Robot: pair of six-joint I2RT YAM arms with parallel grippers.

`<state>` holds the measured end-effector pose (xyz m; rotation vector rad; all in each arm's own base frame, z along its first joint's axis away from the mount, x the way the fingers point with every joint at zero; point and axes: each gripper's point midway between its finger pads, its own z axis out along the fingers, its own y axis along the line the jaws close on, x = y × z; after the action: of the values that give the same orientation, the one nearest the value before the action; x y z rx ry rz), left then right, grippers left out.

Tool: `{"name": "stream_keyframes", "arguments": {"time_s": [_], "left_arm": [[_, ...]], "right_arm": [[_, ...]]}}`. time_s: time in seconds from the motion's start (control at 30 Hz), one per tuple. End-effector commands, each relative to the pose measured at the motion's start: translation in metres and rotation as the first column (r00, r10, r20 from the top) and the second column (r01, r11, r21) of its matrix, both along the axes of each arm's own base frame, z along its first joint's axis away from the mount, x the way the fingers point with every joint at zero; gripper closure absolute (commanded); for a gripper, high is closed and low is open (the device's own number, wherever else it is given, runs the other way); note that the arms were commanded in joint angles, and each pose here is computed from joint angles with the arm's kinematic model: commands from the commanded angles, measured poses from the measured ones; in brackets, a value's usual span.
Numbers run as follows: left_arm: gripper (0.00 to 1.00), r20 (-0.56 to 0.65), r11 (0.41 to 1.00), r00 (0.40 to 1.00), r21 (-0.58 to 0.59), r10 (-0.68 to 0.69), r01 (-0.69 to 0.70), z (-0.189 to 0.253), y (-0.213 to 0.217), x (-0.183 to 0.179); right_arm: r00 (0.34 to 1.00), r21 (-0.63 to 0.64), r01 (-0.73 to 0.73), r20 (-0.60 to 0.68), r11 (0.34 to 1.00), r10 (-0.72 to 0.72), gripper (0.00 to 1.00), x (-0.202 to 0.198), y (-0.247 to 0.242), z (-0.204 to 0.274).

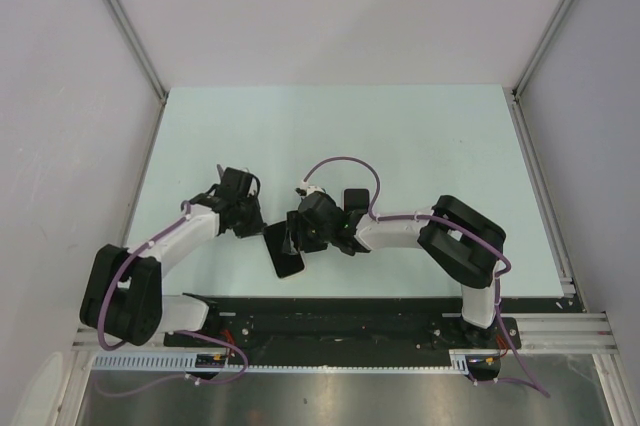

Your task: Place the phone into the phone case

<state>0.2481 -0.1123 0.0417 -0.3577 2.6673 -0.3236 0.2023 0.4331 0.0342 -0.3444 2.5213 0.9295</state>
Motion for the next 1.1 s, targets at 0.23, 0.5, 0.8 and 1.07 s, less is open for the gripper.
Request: {"name": "stream_keyframes", "arguments": {"time_s": [0.23,0.5,0.8,1.07], "left_arm": [[1.0,0.068,0.999,0.997,0.027,-0.027,0.025,0.012,0.001,0.002],[1.0,0.02,0.993,1.0,0.121,0.015,-0.017,0.004,0.021,-0.009],[1.0,0.001,0.998,0.999,-0.046,-0.05,0.05,-0.004,-0.016,-0.006],[1.0,-0.019,0.99,0.998,-0.126,-0.061,0.058,-0.02,-0.035,-0.011]], "right_arm": [[0.998,-0.088,-0.011,-0.057,0.996,0.006,0.43,-0.014,-0.019,-0.029],[0.998,-0.082,-0.016,-0.066,0.997,0.01,0.41,-0.018,-0.019,-0.029],[0.997,-0.037,-0.034,-0.073,0.999,0.031,0.41,-0.022,-0.01,-0.022],[0.996,-0.033,-0.044,-0.081,0.998,0.042,0.43,-0.023,-0.008,-0.027]]}}
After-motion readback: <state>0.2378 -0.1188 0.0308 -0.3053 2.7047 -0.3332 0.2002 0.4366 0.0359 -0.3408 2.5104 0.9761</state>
